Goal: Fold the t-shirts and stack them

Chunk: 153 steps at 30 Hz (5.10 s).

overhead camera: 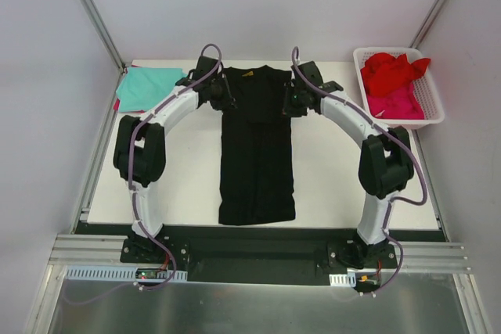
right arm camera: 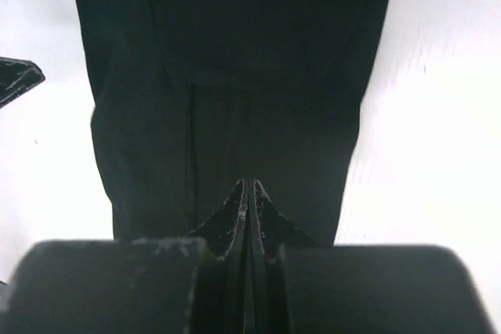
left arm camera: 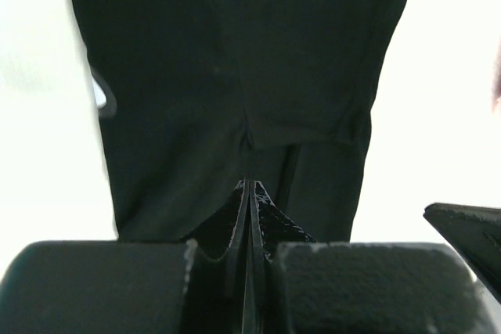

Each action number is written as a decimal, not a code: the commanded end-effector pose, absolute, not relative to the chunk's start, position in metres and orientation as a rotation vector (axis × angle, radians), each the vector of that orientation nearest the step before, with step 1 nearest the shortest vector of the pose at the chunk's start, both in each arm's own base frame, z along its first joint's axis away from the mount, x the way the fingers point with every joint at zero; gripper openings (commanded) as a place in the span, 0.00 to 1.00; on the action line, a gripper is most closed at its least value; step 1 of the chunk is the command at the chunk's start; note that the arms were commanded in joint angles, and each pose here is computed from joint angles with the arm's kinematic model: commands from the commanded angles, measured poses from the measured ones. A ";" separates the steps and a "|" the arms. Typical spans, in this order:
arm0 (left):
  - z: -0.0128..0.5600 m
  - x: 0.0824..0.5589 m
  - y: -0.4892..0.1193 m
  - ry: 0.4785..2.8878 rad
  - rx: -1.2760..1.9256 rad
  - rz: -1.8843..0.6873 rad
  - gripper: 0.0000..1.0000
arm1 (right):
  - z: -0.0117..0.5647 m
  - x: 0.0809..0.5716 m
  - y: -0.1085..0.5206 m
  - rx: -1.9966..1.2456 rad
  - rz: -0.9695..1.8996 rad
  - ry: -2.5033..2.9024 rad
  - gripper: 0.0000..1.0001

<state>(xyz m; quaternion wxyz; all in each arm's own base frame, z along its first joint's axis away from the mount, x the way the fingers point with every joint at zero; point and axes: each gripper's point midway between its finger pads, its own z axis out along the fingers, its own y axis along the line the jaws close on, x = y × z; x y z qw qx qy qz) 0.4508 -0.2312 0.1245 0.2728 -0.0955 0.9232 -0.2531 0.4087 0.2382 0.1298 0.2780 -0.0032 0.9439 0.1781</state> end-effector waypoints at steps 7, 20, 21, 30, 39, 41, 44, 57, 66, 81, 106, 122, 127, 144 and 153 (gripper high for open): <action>0.103 0.499 -0.240 2.494 -0.234 -0.912 0.00 | 0.112 0.460 0.260 -0.040 0.857 2.542 0.01; 0.057 0.517 -0.247 2.500 -0.354 -1.036 0.00 | 0.073 0.479 0.255 0.089 0.982 2.597 0.01; 0.054 0.518 -0.246 2.503 -0.367 -1.038 0.00 | 0.073 0.483 0.253 0.098 0.984 2.592 0.01; 0.032 0.530 -0.232 2.521 -0.528 -1.116 0.00 | 0.054 0.502 0.246 0.243 1.064 2.619 0.01; 0.032 0.556 -0.226 2.479 -0.572 -1.188 0.00 | 0.050 0.534 0.238 0.352 1.197 2.572 0.01; 0.031 0.563 -0.227 2.469 -0.578 -1.215 0.00 | 0.047 0.543 0.234 0.394 1.239 2.555 0.01; 0.028 0.572 -0.225 2.456 -0.593 -1.234 0.00 | 0.045 0.550 0.232 0.424 1.282 2.537 0.01; 0.030 0.599 -0.216 2.359 -0.607 -1.335 0.00 | 0.059 0.577 0.236 0.437 1.451 2.419 0.01; 0.129 0.574 -0.203 2.124 -0.255 -1.221 0.00 | 0.150 0.537 0.234 0.135 1.391 2.317 0.08; 0.117 0.352 -0.205 2.325 -0.261 -1.199 0.99 | 0.140 0.332 0.198 0.146 1.086 2.536 0.97; 0.100 0.196 -0.200 2.336 -0.322 -1.240 0.96 | 0.077 0.178 0.159 0.295 0.991 2.545 0.88; 0.052 0.146 -0.197 2.460 -0.422 -1.219 0.79 | 0.060 0.158 0.161 0.336 1.009 2.542 0.81; 0.051 0.139 -0.201 2.470 -0.435 -1.235 0.75 | 0.055 0.156 0.162 0.337 1.006 2.549 0.80; 0.042 0.112 -0.215 2.527 -0.428 -1.244 0.68 | 0.044 0.152 0.178 0.316 0.992 2.573 0.78; 0.030 0.111 -0.210 2.557 -0.444 -1.173 0.61 | 0.039 0.147 0.179 0.306 0.966 2.569 0.75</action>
